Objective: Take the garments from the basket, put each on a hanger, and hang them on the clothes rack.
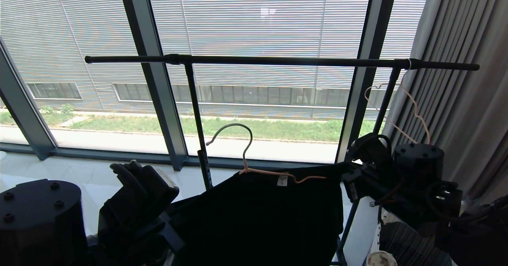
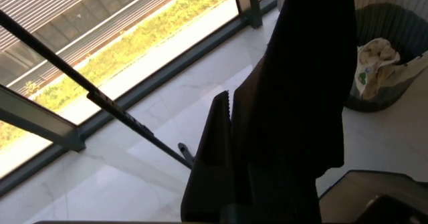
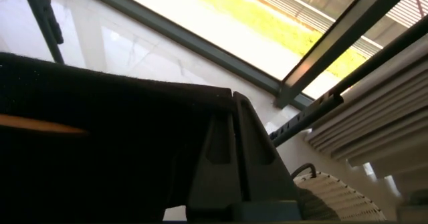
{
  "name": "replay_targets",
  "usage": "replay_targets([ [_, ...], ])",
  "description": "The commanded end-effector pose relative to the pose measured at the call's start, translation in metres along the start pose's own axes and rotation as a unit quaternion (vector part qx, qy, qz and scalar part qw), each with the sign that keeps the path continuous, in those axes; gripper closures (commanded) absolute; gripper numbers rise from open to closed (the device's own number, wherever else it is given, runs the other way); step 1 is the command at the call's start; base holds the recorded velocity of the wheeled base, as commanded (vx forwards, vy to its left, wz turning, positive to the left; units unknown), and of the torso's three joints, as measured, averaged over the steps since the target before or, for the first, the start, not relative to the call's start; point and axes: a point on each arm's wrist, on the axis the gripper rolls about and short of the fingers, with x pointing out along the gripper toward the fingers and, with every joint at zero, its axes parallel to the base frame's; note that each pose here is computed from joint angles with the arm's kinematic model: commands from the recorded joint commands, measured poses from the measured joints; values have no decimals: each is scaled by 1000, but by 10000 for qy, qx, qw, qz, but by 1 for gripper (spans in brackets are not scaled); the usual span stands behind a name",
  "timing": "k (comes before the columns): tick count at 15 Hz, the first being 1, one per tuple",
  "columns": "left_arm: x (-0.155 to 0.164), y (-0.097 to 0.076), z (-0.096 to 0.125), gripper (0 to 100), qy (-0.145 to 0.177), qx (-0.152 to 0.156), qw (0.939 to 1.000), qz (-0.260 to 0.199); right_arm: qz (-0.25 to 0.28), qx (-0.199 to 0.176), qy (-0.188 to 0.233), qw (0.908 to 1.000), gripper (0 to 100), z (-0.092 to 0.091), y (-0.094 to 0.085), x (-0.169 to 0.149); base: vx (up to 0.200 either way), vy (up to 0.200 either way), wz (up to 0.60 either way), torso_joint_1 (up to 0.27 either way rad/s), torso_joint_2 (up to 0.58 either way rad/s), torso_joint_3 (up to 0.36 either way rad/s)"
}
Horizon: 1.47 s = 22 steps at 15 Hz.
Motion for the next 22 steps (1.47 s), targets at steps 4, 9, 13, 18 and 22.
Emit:
replay_targets([
  [4, 16, -5, -8, 100, 357, 34, 9993, -111, 390, 91, -481, 9980, 100, 39, -14, -19, 0, 0, 0, 0, 0, 0],
  [9, 16, -12, -6, 100, 297, 96, 9991, -279, 1327, 34, -309, 9907, 100, 65, -31, -55, 0, 0, 0, 0, 0, 0],
  [13, 17, -12, -6, 100, 321, 104, 9990, -279, 1645, -86, -153, 9862, 0, 69, -36, -77, 0, 0, 0, 0, 0, 0],
  [18, 19, -14, -2, 100, 101, 100, 9995, -286, 2037, -322, -248, 9782, 0, 72, -36, -83, 0, 0, 0, 0, 0, 0],
  [22, 17, -27, 4, 100, -124, 171, 9982, -565, 2510, -929, -47, 9635, 0, 74, -36, -89, 0, 0, 0, 0, 0, 0],
])
